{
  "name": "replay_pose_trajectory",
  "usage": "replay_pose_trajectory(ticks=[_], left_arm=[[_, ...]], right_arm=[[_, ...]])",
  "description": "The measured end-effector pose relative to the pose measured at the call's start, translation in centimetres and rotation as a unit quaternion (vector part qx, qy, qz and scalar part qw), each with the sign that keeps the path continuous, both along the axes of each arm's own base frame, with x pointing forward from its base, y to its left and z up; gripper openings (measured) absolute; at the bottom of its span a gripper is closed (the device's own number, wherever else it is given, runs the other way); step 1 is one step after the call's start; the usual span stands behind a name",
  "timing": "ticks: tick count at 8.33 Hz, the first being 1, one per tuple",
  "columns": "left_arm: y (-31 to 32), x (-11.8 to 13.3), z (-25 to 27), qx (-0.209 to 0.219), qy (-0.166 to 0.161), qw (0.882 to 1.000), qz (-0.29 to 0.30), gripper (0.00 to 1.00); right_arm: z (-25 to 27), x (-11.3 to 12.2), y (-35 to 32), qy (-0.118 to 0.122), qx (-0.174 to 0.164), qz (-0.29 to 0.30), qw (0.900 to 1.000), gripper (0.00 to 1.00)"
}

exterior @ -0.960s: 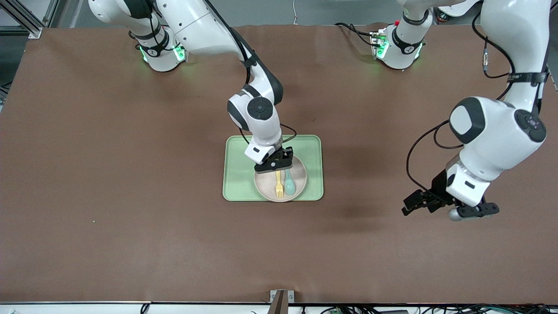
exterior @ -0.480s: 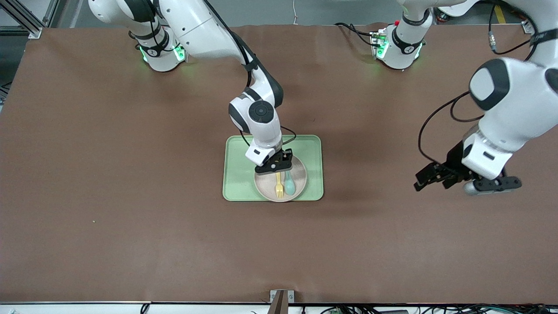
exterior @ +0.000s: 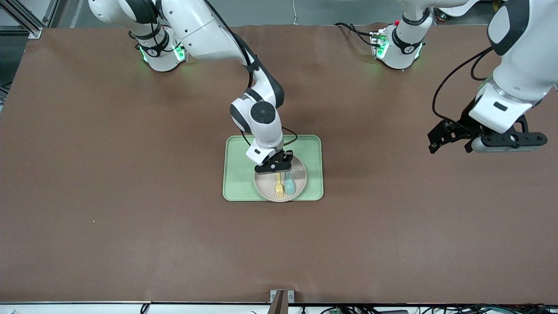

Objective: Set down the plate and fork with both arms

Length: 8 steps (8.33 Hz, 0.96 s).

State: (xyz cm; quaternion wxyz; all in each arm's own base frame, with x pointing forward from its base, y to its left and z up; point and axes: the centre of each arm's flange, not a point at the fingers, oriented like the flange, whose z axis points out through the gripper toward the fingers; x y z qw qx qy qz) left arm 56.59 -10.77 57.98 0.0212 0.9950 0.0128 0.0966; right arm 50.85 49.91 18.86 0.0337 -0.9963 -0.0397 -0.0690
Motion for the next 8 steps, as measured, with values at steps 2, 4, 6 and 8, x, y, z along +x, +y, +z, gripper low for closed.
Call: replay_pose_trajectory(ticks=[2, 4, 6, 8], left_arm=[[2.7, -0.7, 2.0, 0.013, 0.023, 0.999, -0.022, 1.0], [5.2, -0.7, 4.7, 0.013, 0.002, 1.0, -0.015, 1.0], [5.8, -0.6, 5.6, 0.012, -0.004, 1.0, -0.011, 1.0], [5.7, -0.6, 5.5, 0.013, -0.002, 1.0, -0.016, 1.0]], right_arm=[[0.1, -0.5, 0.5, -0.002, -0.001, -0.022, 1.0, 0.24], [0.2, -0.5, 0.6, 0.001, -0.004, -0.028, 1.0, 0.24], [0.3, -0.4, 0.3, 0.014, -0.019, -0.033, 0.999, 0.24], [2.8, -0.1, -0.5, 0.046, -0.045, -0.049, 0.997, 0.24]])
